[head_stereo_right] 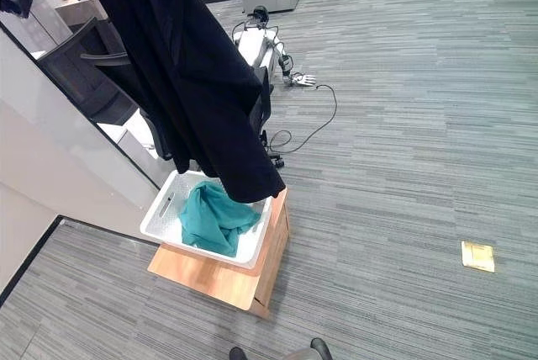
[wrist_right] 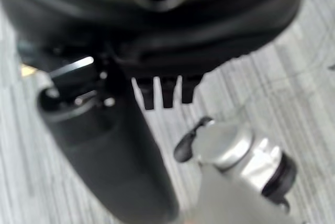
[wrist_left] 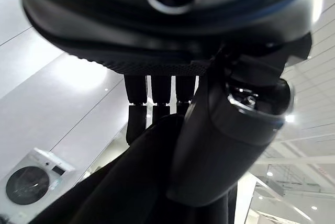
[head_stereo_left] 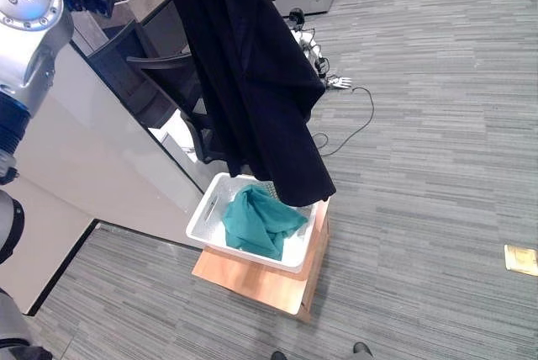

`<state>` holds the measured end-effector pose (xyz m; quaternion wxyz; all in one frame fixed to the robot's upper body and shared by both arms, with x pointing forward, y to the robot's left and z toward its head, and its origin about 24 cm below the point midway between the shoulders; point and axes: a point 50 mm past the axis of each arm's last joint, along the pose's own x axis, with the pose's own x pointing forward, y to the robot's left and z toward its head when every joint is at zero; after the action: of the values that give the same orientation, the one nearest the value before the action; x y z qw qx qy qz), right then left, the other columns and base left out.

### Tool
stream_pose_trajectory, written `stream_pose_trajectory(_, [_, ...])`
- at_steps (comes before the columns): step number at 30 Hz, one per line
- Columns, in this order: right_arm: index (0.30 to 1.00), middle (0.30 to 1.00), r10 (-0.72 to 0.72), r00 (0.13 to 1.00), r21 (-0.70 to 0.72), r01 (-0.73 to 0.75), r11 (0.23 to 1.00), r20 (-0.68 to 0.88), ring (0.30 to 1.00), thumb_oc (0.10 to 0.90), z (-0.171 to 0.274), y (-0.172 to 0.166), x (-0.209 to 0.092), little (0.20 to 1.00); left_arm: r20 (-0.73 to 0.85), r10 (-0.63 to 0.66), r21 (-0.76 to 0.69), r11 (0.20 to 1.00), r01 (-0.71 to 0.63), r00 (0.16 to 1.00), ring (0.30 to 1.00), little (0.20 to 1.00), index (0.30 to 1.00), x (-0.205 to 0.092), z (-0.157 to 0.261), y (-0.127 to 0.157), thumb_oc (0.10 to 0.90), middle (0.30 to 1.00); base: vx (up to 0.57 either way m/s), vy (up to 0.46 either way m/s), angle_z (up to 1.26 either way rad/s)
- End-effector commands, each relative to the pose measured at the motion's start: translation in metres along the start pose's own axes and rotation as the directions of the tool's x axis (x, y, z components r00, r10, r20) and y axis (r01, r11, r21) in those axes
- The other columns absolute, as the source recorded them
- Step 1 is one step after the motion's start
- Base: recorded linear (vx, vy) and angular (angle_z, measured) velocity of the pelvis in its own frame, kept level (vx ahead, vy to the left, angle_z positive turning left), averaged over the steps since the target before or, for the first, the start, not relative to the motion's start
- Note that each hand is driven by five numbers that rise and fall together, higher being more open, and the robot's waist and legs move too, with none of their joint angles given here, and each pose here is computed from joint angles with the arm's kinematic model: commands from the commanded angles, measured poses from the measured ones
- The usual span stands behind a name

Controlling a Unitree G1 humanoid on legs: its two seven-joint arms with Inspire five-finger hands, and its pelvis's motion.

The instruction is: Pick up bed clothes into laundry basket.

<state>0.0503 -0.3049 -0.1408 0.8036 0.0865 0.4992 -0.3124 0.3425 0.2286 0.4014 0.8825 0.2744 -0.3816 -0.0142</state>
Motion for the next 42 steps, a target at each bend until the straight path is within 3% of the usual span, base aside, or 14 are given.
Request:
stream_pose_trajectory(1, [0.9,0.9,-0.019,0.998,-0.049,0.022,0.999,0.055,0.9,0.8,0.009,-0.015,-0.002,0.9,0.128,0.377,-0.124,0.924,-0.362,0.917,0.3,0.3,0.3,-0.002,0.042,0.089,0.4,0.3,0.0,0.0,0.0])
stream_pose_trajectory(23, [0.9,0.9,0.02,1.0,-0.134,-0.018,0.991,0.016,0.9,0.8,-0.002,-0.01,-0.003,0.9,0.053,0.339,-0.157,0.932,-0.328,0.939,0.3,0.3,0.3,-0.024,0.003,0.07,0.4,0.3,0.0,0.0,0.0])
stream_pose_trajectory(37, [0.9,0.9,0.047,0.999,-0.247,-0.039,0.968,0.027,0.9,0.8,0.006,-0.004,-0.001,0.9,-0.104,0.302,-0.187,0.93,-0.317,0.948,0.3,0.3,0.3,-0.049,-0.046,0.047,0.4,0.3,0.0,0.0,0.0])
stream_pose_trajectory(42, [0.9,0.9,0.072,0.996,-0.292,-0.054,0.955,0.052,0.9,0.8,0.012,0.0,-0.001,0.9,-0.179,0.246,-0.126,0.954,-0.27,0.953,0.3,0.3,0.3,-0.057,-0.063,0.039,0.4,0.3,-0.02,-0.002,-0.04])
